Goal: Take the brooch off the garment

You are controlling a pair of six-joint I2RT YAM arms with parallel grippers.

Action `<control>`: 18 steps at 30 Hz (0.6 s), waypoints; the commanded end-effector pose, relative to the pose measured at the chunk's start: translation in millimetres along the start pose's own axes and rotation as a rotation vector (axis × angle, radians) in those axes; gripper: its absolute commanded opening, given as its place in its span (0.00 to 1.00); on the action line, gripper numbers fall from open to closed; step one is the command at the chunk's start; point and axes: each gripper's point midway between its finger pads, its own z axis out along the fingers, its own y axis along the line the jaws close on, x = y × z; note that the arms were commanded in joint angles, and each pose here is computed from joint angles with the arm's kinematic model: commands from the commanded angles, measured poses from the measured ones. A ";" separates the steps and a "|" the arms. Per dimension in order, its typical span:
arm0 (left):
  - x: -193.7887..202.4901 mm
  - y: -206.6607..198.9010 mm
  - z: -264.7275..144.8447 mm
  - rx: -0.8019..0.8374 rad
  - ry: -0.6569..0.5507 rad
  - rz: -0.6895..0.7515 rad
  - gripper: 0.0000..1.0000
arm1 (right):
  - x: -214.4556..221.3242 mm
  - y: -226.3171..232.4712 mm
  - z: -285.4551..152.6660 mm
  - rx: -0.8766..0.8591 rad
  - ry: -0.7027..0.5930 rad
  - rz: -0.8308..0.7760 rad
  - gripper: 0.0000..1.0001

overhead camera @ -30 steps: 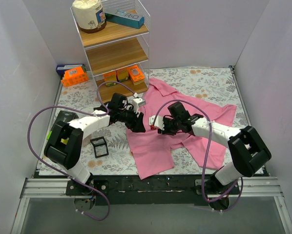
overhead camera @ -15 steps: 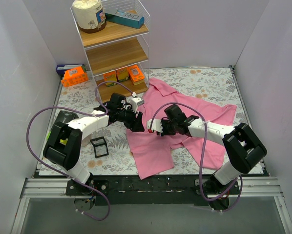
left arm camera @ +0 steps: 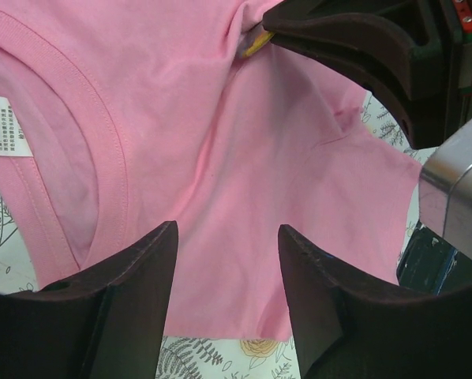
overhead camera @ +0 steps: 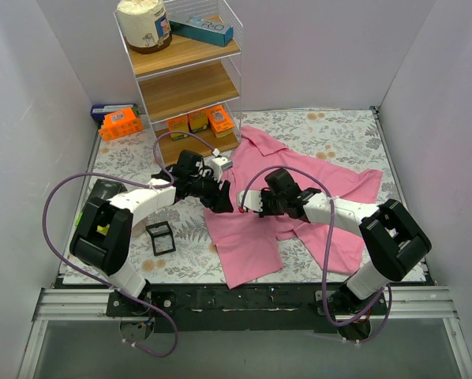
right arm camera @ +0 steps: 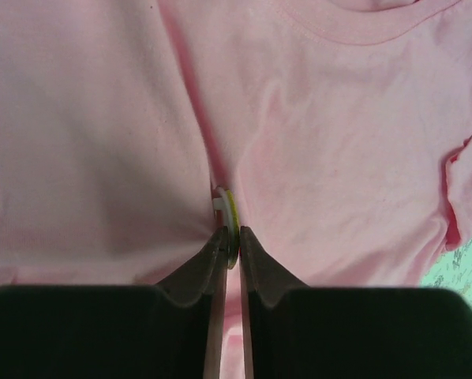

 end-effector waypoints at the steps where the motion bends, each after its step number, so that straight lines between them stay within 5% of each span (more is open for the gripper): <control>1: -17.4 -4.9 -8.7 -0.001 -0.059 0.039 0.53 | -2.1 -10.5 -3.2 0.055 0.000 0.010 0.16; 18: -18.0 -9.6 -10.0 0.030 -0.071 0.052 0.53 | -7.9 0.0 -1.4 -0.032 -0.048 0.118 0.01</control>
